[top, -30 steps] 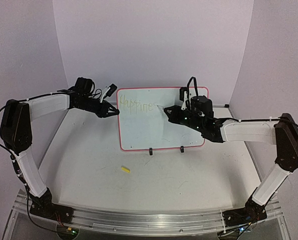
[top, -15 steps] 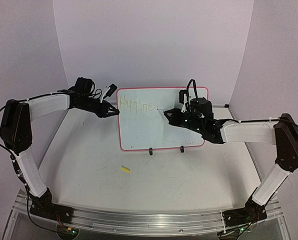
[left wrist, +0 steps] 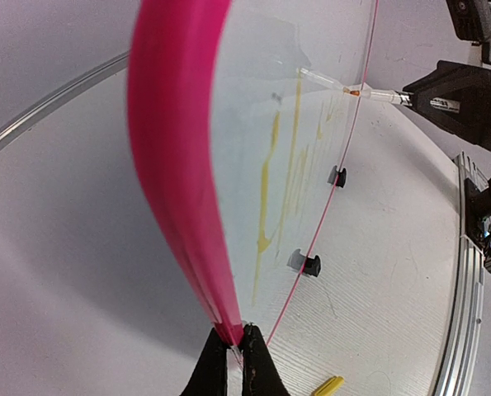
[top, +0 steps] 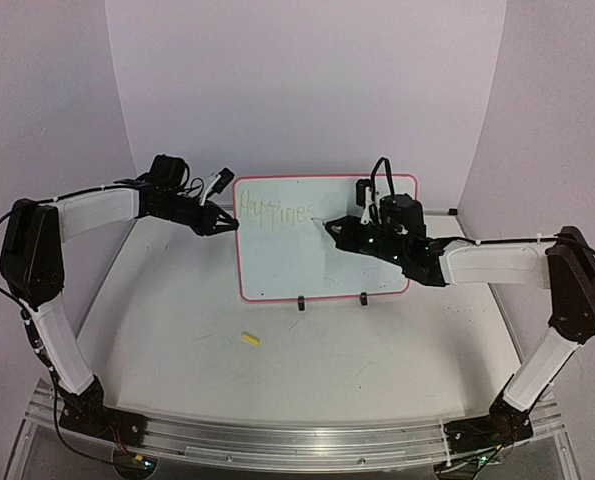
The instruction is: Write a sentence on the whiteboard
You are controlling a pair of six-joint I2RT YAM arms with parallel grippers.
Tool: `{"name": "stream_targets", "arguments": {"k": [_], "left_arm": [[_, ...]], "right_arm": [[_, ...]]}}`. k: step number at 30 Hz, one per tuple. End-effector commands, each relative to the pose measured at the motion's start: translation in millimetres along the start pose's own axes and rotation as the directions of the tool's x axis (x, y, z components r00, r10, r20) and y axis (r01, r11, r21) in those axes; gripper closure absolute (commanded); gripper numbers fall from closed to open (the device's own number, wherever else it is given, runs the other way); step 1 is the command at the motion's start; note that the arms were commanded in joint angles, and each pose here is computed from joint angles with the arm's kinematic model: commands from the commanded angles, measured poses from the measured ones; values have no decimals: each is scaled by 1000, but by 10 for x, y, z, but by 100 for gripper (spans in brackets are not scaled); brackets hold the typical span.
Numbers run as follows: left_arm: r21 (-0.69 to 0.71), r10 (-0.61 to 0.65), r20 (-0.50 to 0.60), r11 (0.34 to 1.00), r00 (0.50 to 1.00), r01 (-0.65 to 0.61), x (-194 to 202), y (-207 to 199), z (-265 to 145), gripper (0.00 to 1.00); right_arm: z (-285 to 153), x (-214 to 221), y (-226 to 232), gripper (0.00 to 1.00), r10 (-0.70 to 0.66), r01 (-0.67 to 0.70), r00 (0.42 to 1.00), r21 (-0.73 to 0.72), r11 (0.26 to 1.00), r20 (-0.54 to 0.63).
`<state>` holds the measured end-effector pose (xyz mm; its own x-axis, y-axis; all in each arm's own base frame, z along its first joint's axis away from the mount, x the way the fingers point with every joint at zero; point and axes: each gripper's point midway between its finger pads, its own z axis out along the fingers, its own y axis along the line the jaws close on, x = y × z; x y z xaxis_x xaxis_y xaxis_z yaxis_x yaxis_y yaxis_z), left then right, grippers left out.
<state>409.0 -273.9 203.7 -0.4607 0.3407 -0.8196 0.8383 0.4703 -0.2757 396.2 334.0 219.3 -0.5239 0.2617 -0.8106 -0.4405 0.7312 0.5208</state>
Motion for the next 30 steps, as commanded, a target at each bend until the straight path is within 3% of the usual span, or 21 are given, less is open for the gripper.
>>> {"name": "stream_targets", "arguments": {"k": [1,5,11,30], "left_arm": [[-1,72,11,997,997,-72,-120,-148,-30,100],[-3,72,11,997,997,-72,-119,-145,-31,100],[-3,71,11,997,997,-71,-119,-146,-30,100],[-4,72,8,997,997,-72,-113,-144,-25,100]], "right_arm": [[-50,-280,218,100,6,0,998,-81,997,67],[-204,-437,341,100,3,11,994,-120,993,110],[-304,-558,256,100,-10,19,987,-53,998,159],[-134,-538,18,100,-29,18,988,72,997,154]]}}
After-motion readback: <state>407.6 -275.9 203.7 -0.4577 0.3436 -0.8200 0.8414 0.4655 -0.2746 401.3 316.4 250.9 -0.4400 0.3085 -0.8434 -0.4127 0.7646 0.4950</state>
